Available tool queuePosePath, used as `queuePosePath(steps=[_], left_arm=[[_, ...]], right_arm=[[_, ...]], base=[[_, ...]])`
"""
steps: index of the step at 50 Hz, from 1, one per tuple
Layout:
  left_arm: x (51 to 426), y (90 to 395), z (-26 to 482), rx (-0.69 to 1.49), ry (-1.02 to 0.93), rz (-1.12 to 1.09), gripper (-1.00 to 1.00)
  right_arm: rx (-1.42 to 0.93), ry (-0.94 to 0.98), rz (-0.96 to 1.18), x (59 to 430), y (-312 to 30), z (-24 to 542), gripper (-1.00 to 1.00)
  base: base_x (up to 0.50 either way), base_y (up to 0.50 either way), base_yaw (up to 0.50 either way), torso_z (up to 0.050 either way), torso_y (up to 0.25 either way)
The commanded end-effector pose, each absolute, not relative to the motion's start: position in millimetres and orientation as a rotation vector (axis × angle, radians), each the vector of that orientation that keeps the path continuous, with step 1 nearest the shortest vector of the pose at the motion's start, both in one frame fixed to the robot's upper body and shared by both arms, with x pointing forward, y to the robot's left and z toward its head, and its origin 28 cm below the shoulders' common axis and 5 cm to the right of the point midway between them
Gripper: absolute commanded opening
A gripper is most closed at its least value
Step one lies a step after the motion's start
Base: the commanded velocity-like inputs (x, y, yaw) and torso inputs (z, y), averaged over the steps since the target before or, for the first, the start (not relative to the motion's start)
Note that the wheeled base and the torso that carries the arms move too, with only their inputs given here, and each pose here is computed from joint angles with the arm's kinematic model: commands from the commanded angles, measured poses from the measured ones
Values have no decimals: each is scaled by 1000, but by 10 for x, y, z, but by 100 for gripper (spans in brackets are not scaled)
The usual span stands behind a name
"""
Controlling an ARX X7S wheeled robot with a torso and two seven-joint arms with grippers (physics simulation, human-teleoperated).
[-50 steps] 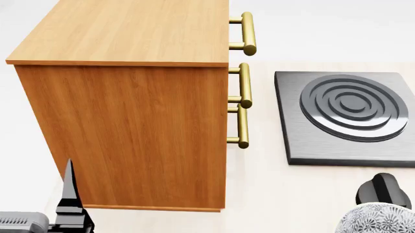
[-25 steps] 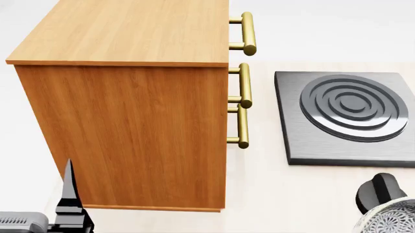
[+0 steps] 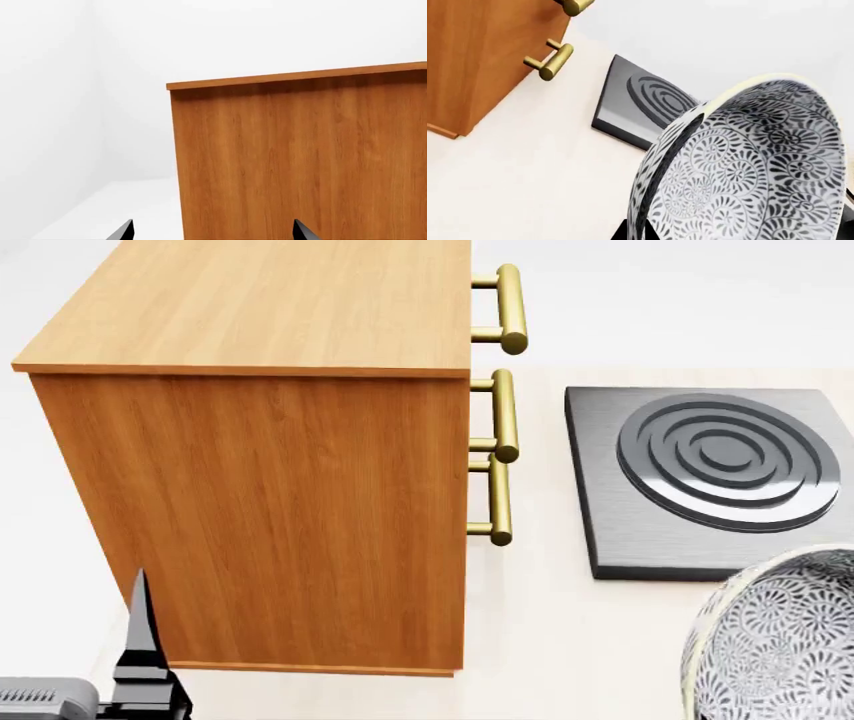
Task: Put the bowl on the top of the cabinet.
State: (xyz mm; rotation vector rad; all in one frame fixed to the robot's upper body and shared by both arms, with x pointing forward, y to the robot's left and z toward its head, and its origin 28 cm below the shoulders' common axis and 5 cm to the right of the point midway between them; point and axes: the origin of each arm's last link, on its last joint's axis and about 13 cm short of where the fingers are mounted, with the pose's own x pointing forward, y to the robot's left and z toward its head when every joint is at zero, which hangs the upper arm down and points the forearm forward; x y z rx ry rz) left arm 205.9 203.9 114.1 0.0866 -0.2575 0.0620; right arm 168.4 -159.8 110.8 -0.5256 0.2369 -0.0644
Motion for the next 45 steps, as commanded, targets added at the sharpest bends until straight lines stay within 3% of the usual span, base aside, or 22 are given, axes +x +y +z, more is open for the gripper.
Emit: queuePosePath(steps=[1,20,45], left_arm=[[2061,2043,1134,88,-255,63,100],[2068,2039,1127,91,-254,60,100],[2060,2025,1150,98,-256,54,100]], right_arm=[[-544,96,-55,1788,-1504,1639,-100],[-509,-124,-18,1906,-1168,2864,-100],[-627,-97,-13,1976,-858,3922,-100]], base=[[0,0,0,0,0],[0,0,0,0,1],[0,0,0,0,0]])
